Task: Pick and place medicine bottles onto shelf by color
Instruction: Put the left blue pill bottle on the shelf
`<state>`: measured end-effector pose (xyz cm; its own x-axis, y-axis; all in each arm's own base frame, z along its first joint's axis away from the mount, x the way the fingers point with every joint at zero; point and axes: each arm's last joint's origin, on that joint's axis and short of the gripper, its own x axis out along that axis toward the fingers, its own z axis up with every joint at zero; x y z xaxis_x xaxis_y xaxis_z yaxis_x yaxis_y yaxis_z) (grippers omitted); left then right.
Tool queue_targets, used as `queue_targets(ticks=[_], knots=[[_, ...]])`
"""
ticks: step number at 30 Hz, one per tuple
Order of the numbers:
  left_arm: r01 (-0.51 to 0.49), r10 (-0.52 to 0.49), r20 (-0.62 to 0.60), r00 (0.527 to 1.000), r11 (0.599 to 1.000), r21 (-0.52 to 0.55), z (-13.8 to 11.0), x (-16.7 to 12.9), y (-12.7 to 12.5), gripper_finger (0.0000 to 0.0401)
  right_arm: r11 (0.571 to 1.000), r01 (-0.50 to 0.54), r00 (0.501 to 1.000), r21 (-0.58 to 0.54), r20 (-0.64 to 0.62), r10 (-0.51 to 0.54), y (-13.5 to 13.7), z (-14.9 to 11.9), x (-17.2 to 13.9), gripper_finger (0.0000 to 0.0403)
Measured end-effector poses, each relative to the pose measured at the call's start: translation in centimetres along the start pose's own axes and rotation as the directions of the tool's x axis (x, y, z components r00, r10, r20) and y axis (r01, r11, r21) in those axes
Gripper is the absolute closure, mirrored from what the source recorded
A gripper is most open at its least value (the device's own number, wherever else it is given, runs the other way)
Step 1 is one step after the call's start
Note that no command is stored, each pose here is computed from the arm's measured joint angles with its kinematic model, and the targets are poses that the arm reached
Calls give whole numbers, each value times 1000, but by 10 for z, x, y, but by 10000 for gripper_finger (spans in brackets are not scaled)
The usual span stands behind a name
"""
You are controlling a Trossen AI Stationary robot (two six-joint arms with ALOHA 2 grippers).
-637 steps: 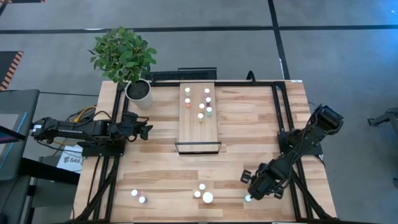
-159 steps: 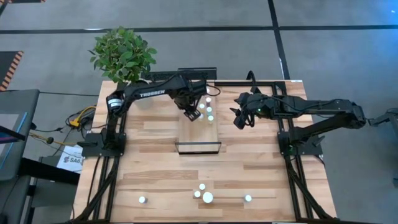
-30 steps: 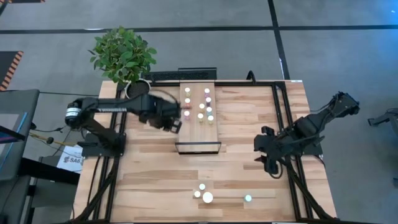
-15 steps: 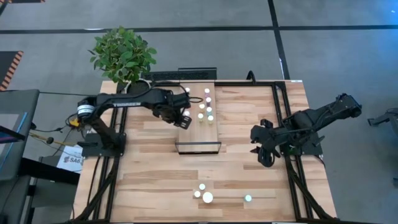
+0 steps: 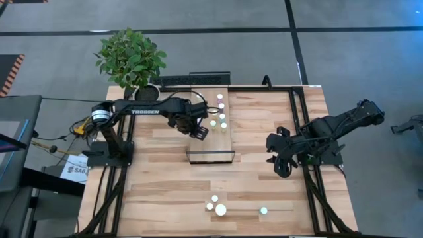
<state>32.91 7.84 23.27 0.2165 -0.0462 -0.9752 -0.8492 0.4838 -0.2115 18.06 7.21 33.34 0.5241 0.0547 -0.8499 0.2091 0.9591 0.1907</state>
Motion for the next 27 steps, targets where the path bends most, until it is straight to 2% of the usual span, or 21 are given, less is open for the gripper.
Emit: queue_targets(ticks=[27], knots=[[-15, 14, 29, 999, 1000, 10, 4, 4, 0, 300, 1000, 0, 1000, 1, 2, 0, 0, 0, 0, 186]])
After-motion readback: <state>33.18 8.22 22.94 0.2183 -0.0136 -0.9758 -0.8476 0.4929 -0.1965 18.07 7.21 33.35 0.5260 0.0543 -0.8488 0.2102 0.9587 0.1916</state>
